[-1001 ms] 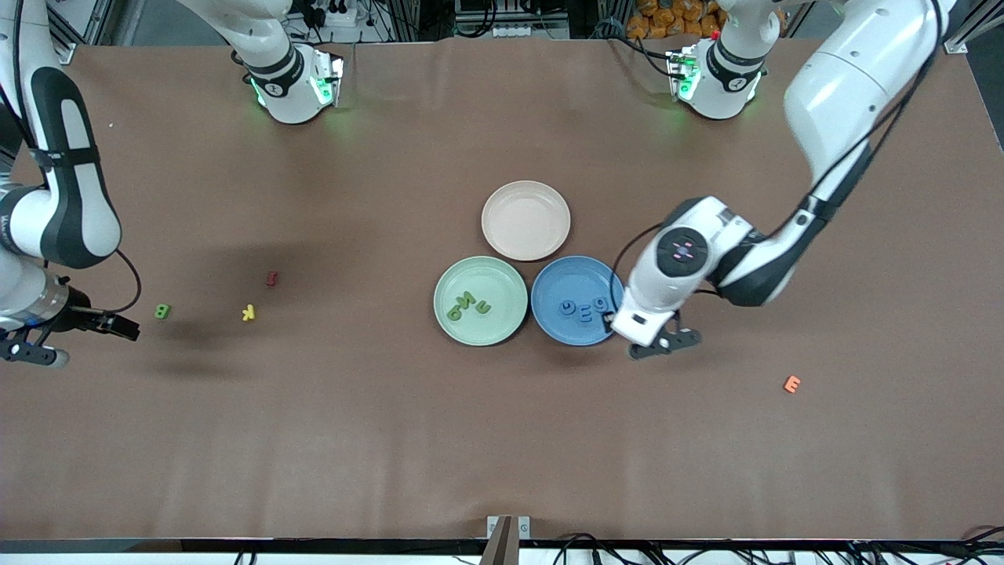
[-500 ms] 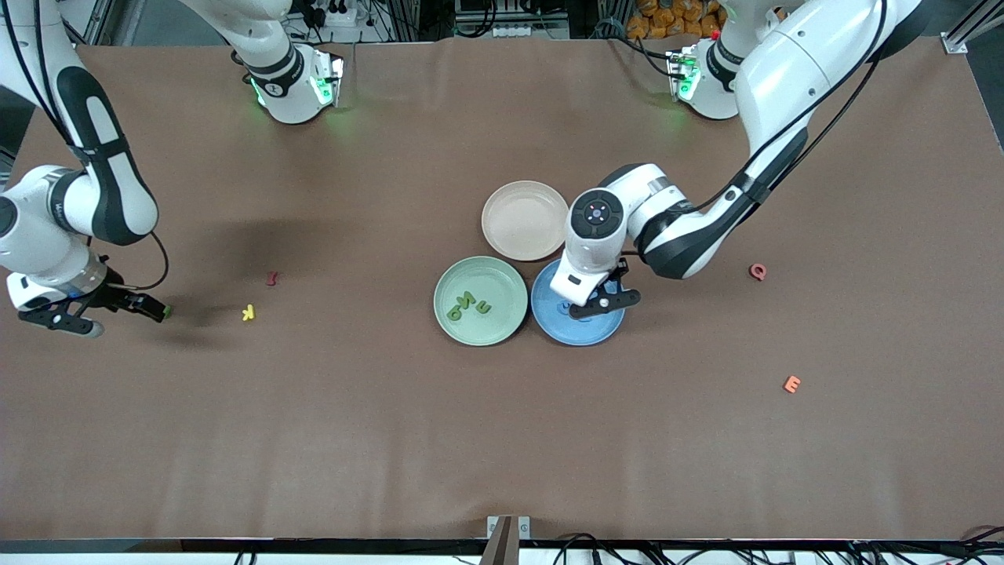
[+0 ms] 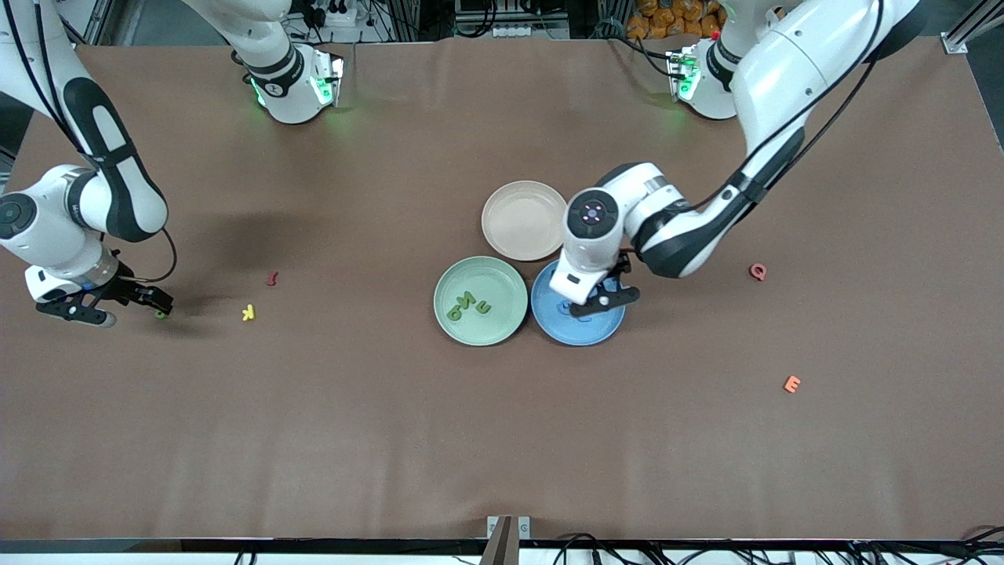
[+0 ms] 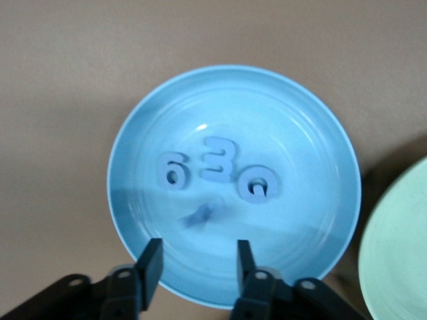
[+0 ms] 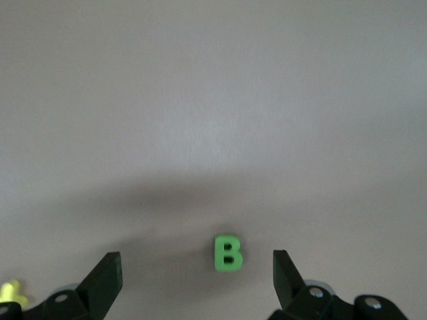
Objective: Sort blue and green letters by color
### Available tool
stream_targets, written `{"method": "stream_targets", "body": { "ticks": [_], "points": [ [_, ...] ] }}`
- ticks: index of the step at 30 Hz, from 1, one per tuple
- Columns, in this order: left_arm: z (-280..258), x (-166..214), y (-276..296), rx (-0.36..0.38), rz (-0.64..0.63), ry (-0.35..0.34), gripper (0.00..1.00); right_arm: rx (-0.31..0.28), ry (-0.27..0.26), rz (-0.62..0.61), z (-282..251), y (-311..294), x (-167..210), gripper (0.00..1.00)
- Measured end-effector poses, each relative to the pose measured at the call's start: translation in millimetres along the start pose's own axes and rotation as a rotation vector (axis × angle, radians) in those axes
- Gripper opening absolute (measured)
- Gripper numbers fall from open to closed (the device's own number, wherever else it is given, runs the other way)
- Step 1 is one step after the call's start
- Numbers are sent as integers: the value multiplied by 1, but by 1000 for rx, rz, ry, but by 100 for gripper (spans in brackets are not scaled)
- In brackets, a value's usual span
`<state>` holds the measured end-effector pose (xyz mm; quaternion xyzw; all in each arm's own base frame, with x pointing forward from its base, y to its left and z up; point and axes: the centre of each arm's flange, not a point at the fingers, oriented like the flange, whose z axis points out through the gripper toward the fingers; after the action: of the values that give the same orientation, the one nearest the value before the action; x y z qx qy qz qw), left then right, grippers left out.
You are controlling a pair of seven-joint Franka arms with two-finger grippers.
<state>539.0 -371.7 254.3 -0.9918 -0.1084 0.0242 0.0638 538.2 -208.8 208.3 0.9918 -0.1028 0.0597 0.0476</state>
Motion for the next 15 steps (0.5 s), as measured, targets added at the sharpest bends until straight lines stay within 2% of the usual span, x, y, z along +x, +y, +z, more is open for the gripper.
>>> {"method": "stream_targets", "body": {
  "ticks": [9,15],
  "points": [
    [-13,79,-81,-23,-4,12,100,1,18,-1,23,-1,-4,96],
    [-24,104,-109,-43,6,24,100,2,15,2,30,0,-6,94]
  ]
}}
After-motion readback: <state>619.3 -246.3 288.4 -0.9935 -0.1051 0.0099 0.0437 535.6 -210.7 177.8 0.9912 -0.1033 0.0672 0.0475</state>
